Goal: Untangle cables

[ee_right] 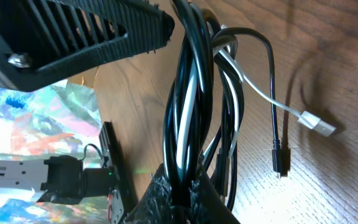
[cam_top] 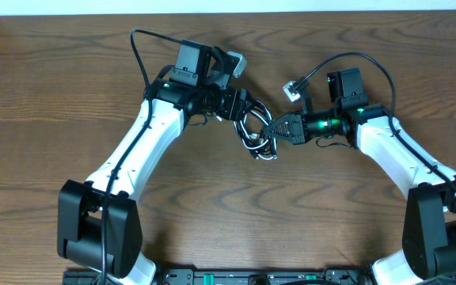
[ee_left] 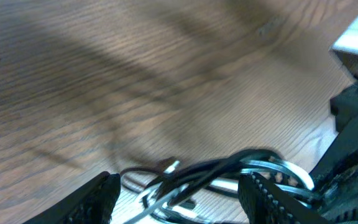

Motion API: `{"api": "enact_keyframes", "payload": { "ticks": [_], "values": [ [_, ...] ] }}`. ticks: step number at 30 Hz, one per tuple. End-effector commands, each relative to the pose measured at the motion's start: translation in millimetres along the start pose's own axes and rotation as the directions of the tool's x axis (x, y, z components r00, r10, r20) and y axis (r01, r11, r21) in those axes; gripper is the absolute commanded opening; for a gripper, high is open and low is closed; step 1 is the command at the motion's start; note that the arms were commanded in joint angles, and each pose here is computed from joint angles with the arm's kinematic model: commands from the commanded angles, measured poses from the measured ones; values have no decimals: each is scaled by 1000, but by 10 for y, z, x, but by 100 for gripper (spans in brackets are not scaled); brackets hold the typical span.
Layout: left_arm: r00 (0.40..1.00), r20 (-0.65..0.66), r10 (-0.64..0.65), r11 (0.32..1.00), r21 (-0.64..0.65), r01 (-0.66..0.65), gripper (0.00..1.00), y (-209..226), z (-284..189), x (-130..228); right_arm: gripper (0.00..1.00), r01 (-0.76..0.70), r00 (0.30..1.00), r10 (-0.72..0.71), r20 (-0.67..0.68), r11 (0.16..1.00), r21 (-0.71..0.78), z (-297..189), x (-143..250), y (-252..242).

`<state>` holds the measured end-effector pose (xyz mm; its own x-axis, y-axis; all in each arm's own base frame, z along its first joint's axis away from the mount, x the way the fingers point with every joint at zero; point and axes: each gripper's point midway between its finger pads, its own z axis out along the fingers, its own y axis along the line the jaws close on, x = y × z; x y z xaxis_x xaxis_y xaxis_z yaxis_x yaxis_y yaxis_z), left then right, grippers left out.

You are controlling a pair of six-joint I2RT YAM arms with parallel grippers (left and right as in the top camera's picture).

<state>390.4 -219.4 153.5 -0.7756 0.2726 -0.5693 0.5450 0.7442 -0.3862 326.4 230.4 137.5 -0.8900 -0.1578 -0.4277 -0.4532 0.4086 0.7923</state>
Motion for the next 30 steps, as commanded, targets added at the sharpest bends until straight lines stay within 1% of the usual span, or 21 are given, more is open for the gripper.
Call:
{"api": "enact_keyframes", "payload": {
  "ticks": [1, 4, 6, 9, 15, 18, 28, 29, 30],
  "values": [
    [995, -30, 93, 995, -17, -94, 66, 66, 21, 67, 1, -12, 1000, 12, -6, 999, -50, 8, -25, 105],
    [992, -37, 124, 992, 3, -124, 66, 34, 20, 91, 1, -14, 1000, 13, -10, 997, -76, 5, -19, 149],
    [989, -29, 144, 989, 45, -142, 66, -39, 19, 88, 1, -17, 1000, 16, -12, 997, -79, 5, -12, 155],
    [985, -26, 172, 984, 55, -171, 65, -54, 18, 87, 1, -18, 1000, 17, -13, 997, -79, 5, -12, 155],
    [985, -30, 171, 984, 52, -169, 62, -45, 26, 101, 2, -18, 1000, 17, -13, 997, -79, 5, -12, 154],
    [985, -34, 170, 985, 40, -169, 58, -11, 48, 121, 3, -17, 1000, 16, -13, 997, -79, 5, -12, 154],
    [990, -40, 138, 989, 51, -136, 58, 93, 347, 140, 4, -17, 1000, 16, -13, 997, -79, 5, -12, 154],
    [991, -30, 127, 991, 49, -125, 54, 107, 375, 113, 4, -17, 1000, 16, -13, 997, -79, 5, -12, 154],
    [992, -13, 122, 992, 45, -121, 40, 125, 406, 69, 5, -17, 1000, 16, -13, 997, -79, 5, -12, 154]
  ]
}}
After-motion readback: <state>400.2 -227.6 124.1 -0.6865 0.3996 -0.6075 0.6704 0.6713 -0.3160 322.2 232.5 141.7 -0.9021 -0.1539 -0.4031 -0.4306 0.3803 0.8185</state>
